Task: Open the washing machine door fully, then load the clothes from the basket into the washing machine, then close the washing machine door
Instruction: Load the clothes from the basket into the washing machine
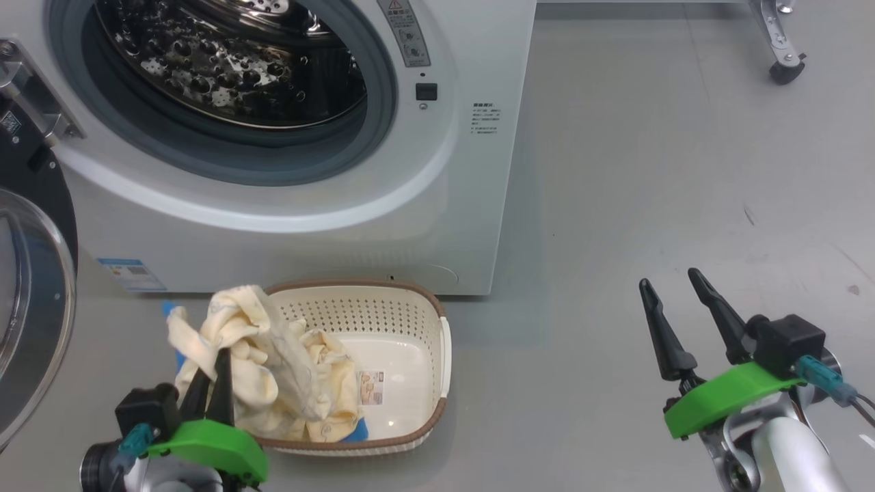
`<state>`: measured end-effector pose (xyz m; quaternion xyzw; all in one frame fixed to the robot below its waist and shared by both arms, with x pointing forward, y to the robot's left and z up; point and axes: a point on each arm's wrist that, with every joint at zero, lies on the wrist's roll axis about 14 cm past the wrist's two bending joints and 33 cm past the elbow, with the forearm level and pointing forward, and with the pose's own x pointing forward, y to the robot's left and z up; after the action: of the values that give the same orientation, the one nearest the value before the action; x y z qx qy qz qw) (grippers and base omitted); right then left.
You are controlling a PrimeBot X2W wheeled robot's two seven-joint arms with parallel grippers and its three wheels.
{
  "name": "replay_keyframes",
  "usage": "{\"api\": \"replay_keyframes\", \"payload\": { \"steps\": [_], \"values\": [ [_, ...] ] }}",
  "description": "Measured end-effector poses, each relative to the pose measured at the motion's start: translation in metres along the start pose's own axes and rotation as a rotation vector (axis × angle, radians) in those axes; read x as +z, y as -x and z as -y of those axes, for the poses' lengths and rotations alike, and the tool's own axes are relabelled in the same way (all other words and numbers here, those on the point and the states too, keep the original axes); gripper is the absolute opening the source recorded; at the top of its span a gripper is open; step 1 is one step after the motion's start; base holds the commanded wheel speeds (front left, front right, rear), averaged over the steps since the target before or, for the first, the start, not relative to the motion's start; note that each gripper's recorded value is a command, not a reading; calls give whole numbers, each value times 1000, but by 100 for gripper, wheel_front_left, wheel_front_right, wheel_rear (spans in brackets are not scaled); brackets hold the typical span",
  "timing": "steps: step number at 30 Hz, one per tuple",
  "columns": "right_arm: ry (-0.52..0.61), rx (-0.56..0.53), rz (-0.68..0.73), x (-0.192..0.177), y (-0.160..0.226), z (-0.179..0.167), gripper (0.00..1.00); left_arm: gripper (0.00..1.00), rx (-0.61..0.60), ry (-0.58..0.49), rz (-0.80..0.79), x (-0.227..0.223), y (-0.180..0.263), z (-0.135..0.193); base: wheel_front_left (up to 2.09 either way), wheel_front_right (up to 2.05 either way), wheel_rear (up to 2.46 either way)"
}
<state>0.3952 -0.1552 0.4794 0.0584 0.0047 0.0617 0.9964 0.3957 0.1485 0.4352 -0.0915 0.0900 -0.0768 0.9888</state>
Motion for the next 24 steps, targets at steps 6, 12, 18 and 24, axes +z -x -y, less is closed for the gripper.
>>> {"api": "replay_keyframes", "payload": {
  "steps": [6, 12, 18, 24],
  "values": [
    [-10, -2, -13, -5, -2, 1, 100, 0, 5, 6, 60, 17, -4, -3, 0, 0, 0],
    [-13, -15, -53, -20, -5, 5, 100, 0, 3, -15, 87, 26, -20, -9, 0, 0, 0],
    [-5, -33, -78, -31, -19, 15, 100, 0, -15, -38, 197, 66, -64, -13, 0, 0, 0],
    [-2, -58, -125, -51, -29, 27, 100, 0, -47, -85, 286, 100, -117, -17, 0, 0, 0]
  ]
}}
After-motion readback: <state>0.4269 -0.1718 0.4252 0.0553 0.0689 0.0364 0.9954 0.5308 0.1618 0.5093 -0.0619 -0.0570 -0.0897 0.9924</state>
